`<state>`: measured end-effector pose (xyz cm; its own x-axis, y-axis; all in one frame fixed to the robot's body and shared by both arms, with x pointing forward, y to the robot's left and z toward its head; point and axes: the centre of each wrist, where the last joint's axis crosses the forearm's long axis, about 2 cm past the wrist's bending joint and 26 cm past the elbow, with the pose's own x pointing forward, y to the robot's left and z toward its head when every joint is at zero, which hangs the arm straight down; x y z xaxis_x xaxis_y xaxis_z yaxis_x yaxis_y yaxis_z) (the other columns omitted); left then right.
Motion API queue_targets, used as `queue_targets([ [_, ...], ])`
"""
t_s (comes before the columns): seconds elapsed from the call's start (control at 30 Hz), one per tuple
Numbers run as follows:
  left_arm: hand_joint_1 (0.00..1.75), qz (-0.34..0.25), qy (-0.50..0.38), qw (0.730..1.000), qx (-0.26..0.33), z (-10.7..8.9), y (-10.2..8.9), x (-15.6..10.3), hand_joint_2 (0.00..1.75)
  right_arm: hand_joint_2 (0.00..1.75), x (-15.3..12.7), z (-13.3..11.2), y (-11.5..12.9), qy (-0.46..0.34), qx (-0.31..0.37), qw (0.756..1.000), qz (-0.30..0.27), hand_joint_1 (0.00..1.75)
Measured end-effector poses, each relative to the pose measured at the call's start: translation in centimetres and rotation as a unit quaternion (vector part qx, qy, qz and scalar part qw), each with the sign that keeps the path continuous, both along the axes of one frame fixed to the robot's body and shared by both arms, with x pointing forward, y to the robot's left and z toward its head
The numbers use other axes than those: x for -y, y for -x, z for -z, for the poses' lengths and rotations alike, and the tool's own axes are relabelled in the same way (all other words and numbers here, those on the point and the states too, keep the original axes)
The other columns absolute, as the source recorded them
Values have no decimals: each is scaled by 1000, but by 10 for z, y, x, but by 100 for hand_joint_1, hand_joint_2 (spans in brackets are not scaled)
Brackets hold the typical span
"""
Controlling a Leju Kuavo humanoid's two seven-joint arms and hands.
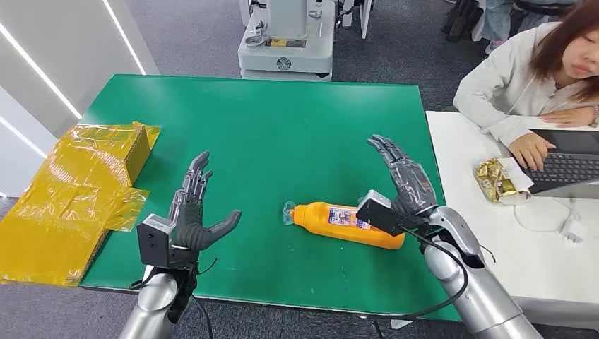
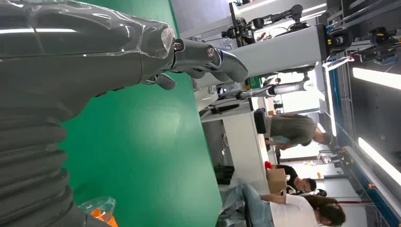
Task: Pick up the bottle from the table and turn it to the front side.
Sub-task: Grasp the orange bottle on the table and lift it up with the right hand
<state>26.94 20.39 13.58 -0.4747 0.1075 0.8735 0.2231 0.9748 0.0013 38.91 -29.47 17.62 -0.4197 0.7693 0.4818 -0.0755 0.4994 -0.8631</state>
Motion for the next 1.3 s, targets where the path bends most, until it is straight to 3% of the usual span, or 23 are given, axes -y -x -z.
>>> queue_targets([
  [0.23, 0, 13, -12, 1000, -12, 1, 1, 1, 175, 175, -7, -11, -25, 59, -100, 993, -25, 0],
  [0.4, 0, 21, -19, 999, -23, 1, 1, 1, 175, 175, -19, -21, -42, 59, -196, 977, -63, 0],
  [0.6, 0, 30, -21, 999, -30, 1, 1, 0, 175, 175, -25, -22, -49, 110, -267, 954, -77, 0],
  [0.87, 0, 40, -19, 999, -30, -5, -5, 0, 175, 175, -27, -15, -49, 177, -326, 924, -89, 0],
  [1.3, 0, 57, -6, 998, -37, -9, -8, 0, 175, 175, -24, -17, -52, 218, -344, 910, -74, 0],
])
